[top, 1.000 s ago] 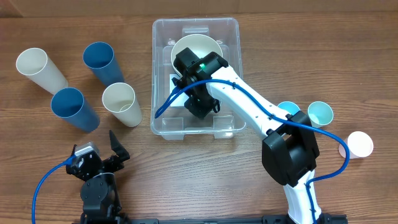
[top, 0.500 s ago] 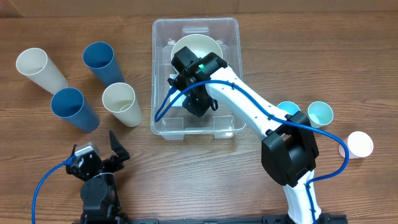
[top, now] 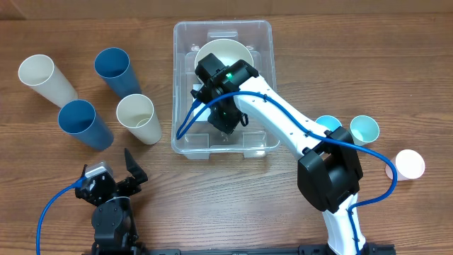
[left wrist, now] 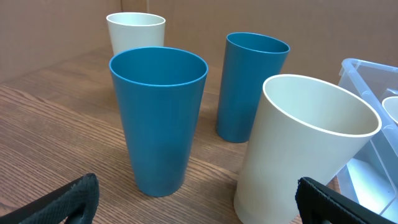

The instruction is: Pack container

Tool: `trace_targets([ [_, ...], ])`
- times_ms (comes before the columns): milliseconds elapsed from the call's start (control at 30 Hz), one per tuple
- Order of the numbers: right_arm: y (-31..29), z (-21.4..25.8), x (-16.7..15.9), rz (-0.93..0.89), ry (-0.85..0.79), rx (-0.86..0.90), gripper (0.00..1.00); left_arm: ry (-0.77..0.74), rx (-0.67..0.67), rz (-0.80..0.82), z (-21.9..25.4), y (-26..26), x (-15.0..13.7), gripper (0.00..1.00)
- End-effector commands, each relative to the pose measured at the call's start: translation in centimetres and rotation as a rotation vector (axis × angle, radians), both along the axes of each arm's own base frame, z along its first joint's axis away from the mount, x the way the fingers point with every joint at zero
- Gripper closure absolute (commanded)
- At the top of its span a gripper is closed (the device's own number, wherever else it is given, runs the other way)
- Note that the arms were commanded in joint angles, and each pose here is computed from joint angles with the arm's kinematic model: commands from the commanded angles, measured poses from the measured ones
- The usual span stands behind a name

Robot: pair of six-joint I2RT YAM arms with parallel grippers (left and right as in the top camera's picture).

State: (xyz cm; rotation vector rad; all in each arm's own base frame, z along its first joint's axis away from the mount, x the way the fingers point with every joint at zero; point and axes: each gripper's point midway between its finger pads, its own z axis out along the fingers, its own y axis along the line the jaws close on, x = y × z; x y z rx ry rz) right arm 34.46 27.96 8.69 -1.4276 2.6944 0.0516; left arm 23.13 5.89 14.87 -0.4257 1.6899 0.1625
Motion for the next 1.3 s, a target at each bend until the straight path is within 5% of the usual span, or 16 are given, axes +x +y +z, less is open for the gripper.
trace_targets([
  [0,1.0,2.0,0.8,-0.004,-0.035,0.036,0.46,0.005,0.022,0.020,0.0,0.4,-0.2,0.00],
  [267,1.4,9.1,2.5,-0.073,-0.125,0.118,0.33,0.004,0.022,0.020,0.0,0.4,-0.2,0.00],
  [500,-9.0,11.9,6.9,-0.755,-0.109,0.118,0.24,0.004,0.022,0.020,0.0,0.4,-0.2,0.00],
  [867,-26.6,13.2,9.3,-1.260,0.015,0.240,0.18,0.005,0.022,0.020,0.0,0.4,-0.2,0.00],
  [1000,-30.4,14.0,7.9,-1.351,-0.001,0.235,0.18,0.005,0.022,0.020,0.0,0.4,-0.2,0.00],
  [1267,-37.4,16.6,-0.5,-1.575,-0.070,0.138,0.12,0.004,0.022,0.020,0.0,0.4,-0.2,0.00],
])
